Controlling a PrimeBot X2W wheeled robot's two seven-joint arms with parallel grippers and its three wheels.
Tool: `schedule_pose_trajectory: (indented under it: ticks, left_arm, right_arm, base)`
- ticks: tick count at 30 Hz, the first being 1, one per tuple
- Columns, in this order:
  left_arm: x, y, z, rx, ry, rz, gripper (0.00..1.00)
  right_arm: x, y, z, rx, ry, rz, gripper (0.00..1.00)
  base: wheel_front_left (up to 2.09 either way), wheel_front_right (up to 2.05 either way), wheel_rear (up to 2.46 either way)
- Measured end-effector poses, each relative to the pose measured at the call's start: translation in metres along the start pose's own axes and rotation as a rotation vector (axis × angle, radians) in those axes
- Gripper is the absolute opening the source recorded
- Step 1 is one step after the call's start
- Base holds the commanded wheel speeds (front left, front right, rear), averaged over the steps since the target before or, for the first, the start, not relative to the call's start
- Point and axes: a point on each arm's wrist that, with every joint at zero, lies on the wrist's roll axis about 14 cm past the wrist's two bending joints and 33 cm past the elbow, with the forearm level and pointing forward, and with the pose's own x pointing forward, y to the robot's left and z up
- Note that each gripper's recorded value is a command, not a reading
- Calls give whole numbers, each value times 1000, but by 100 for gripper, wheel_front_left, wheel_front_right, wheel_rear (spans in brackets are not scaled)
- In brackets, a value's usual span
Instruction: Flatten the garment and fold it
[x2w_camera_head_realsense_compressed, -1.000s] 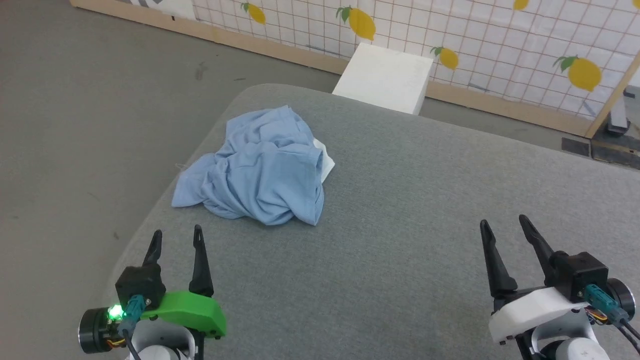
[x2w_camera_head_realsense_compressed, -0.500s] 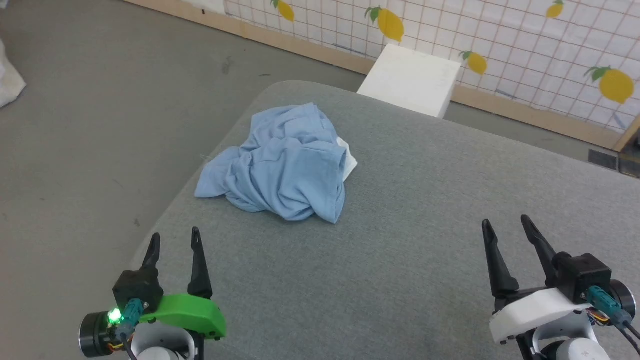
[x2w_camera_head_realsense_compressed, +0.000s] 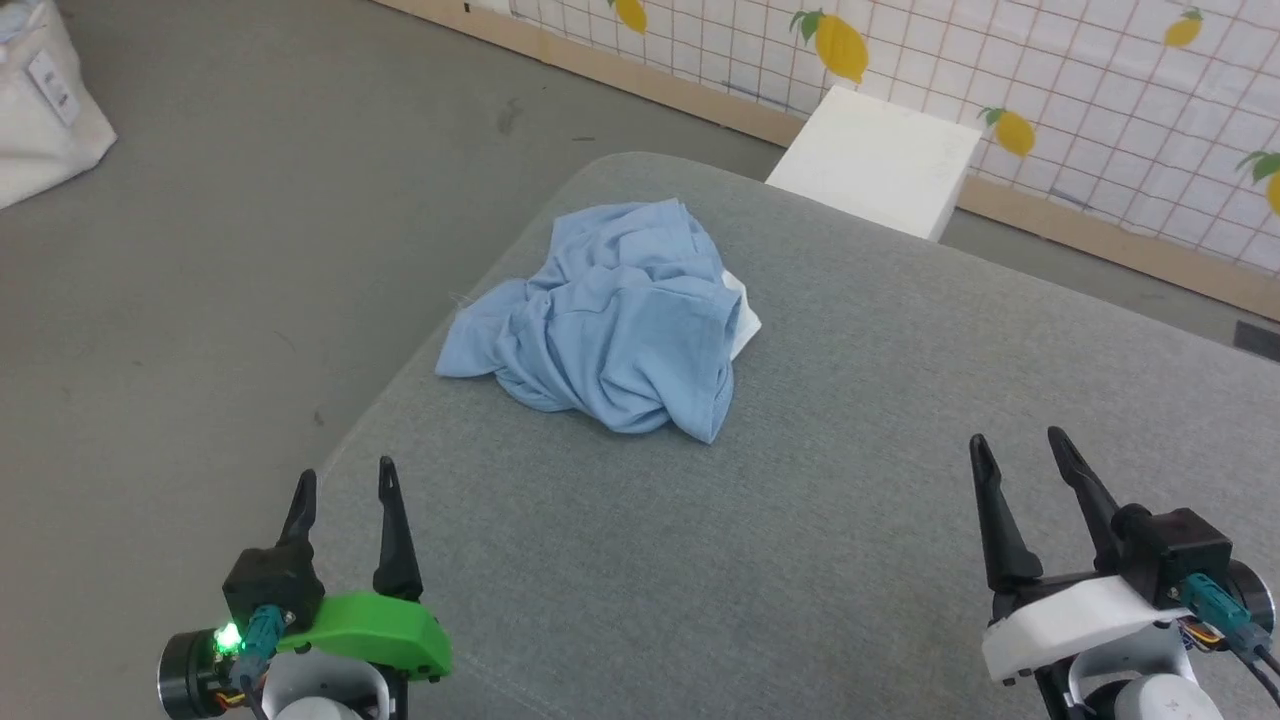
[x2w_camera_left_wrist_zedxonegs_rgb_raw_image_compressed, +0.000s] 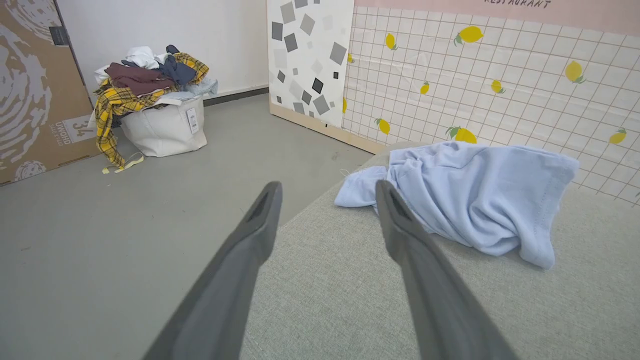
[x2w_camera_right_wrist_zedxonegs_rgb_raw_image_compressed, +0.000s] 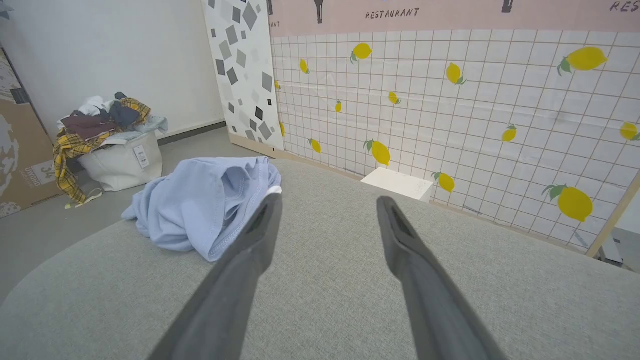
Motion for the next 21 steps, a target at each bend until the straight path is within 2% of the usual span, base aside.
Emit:
schedule_pose_trajectory:
  ticks: [10, 21]
  left_arm:
    - [0, 8, -2, -12, 0, 23, 100]
    - [114, -60, 41, -56, 37, -179, 100]
  right_arm:
    - [12, 11, -1, 19, -13, 36, 100]
    - [48, 8, 0, 31, -42, 59, 100]
  base:
    - [0, 0, 0]
    - [0, 0, 0]
